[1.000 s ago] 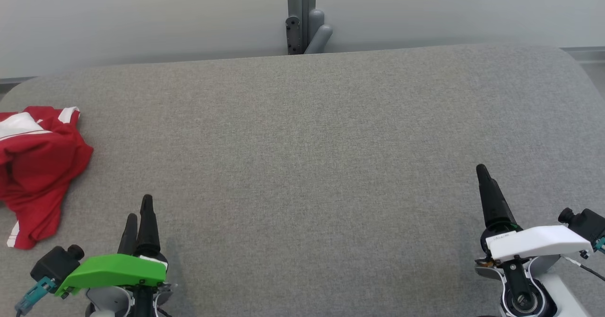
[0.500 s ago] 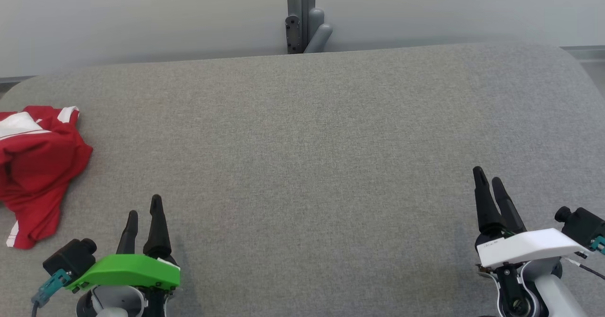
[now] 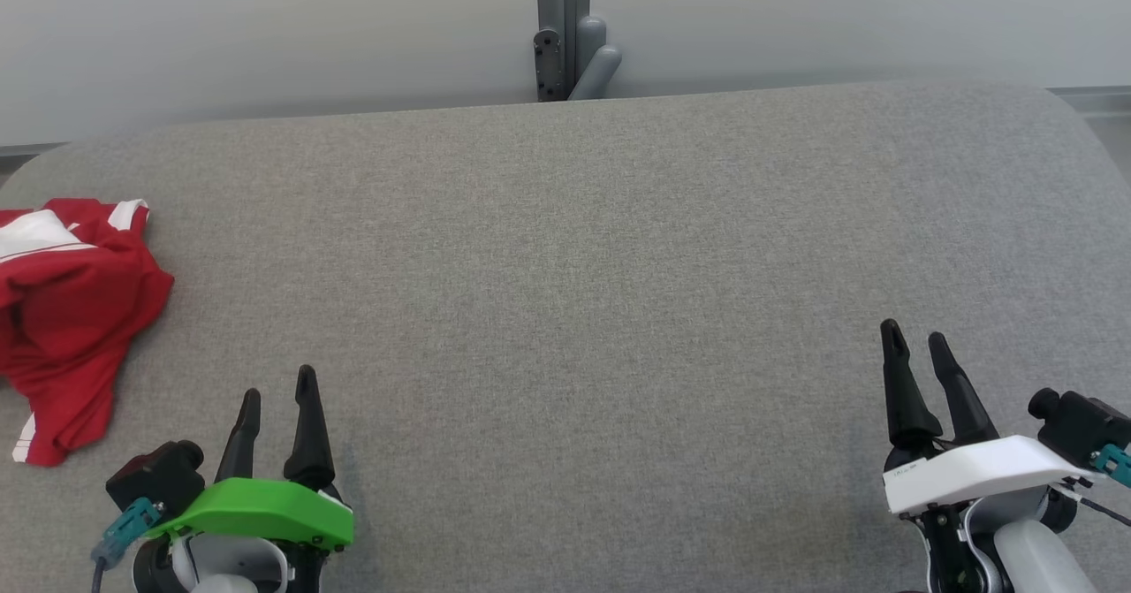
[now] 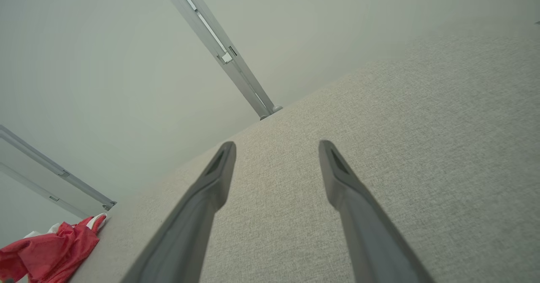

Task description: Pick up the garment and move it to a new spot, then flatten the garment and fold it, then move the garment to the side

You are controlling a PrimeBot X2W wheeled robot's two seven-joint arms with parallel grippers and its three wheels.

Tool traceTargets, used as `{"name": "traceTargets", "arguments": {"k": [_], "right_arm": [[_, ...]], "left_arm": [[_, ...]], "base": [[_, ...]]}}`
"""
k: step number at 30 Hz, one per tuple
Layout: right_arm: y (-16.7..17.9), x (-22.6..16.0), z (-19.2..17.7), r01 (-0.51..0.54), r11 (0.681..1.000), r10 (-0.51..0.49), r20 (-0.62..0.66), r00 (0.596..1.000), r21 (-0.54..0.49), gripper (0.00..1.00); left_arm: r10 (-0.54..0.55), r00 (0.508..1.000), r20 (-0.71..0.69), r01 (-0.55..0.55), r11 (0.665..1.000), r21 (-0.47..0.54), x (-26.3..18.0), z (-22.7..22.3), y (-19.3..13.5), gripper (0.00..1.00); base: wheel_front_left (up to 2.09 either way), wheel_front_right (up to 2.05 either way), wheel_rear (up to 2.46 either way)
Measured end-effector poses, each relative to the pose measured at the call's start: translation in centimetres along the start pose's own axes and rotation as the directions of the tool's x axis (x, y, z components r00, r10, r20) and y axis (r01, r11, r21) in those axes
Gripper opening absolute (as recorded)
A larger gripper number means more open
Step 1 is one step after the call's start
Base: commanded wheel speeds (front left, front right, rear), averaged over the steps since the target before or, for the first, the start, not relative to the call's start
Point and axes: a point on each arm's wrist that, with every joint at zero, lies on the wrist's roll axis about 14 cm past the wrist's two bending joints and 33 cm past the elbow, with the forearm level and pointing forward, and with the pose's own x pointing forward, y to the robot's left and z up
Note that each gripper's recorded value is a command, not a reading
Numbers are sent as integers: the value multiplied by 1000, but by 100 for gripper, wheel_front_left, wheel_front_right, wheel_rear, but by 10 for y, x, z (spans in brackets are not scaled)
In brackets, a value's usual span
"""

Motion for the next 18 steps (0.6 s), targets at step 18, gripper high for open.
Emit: {"name": "traceTargets", "arguments": {"k": [18], "right_arm": [[-1, -4, 1, -7, 978, 8, 3, 1000, -208, 100]], "left_arm": [[-30, 999, 24, 25, 983, 180, -3, 1, -5, 100]], "base": [[0, 0, 0]]}}
